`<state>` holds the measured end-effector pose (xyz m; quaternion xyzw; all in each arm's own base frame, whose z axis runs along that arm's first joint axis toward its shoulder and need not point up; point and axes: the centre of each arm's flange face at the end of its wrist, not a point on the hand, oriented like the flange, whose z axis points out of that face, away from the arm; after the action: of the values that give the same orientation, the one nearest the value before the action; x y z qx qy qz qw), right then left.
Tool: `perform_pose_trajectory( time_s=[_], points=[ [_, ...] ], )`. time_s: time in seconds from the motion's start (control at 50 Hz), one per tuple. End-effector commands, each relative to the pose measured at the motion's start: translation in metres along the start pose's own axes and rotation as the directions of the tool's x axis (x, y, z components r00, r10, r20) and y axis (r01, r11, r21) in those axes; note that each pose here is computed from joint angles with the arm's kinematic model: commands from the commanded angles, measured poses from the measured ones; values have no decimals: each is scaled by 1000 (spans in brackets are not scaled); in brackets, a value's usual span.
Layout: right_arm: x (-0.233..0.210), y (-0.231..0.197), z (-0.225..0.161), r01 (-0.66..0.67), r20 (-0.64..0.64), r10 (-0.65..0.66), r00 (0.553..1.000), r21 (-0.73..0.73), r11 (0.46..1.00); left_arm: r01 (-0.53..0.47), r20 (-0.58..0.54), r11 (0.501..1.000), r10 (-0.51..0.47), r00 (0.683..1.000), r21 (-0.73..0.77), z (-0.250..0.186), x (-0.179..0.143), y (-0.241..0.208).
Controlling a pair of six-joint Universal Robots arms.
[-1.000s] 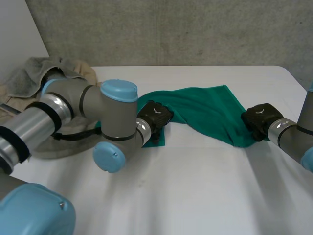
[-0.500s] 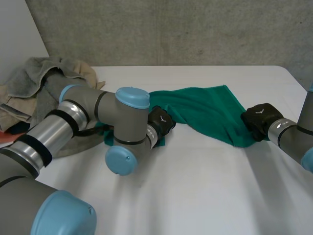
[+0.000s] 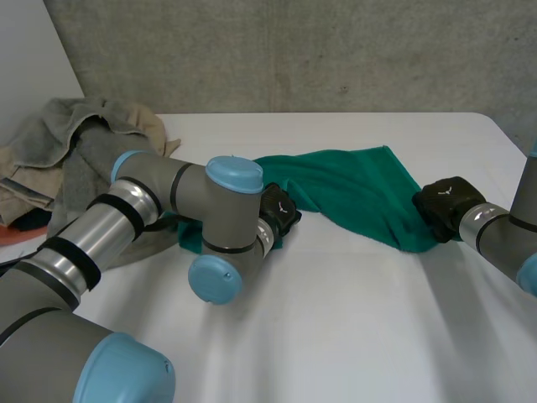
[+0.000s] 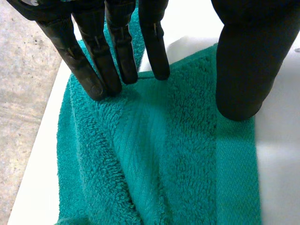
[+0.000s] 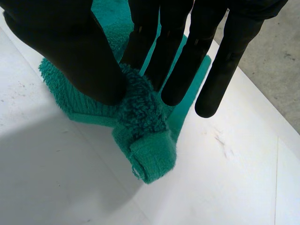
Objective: Fold the laundry.
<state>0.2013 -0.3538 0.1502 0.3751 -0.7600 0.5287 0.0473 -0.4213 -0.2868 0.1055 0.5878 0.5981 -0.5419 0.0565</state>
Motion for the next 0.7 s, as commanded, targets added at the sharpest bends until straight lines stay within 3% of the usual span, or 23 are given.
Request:
perform_pose_trajectory(
  time_s=[0.02, 0.24, 0.34, 0.48, 0.56, 0.7],
  points=[
    [-1, 0, 0, 0, 3, 0, 1000, -1, 1000, -8, 0, 1000, 8, 1000, 3, 0, 0, -1],
    [-1, -1, -1, 0, 2, 0, 1000, -2, 1000, -3, 67, 1000, 4, 998, -25, -5, -17, -4],
    [5, -11, -10, 0, 2, 0, 1000, 11, 1000, 108, 162, 991, -94, 982, -78, -29, -72, 1],
    [28, -19, -29, 10, 30, -10, 1000, -25, 1000, 262, 136, 961, -249, 959, -91, -79, -112, 13],
    [38, -11, -57, 106, 157, -78, 984, -175, 979, 326, 90, 934, -316, 944, -148, -120, -121, 32],
    [36, -4, -118, 315, 470, -128, 873, -344, 885, 331, -100, 903, -369, 924, -274, -183, -98, 55]
  ],
)
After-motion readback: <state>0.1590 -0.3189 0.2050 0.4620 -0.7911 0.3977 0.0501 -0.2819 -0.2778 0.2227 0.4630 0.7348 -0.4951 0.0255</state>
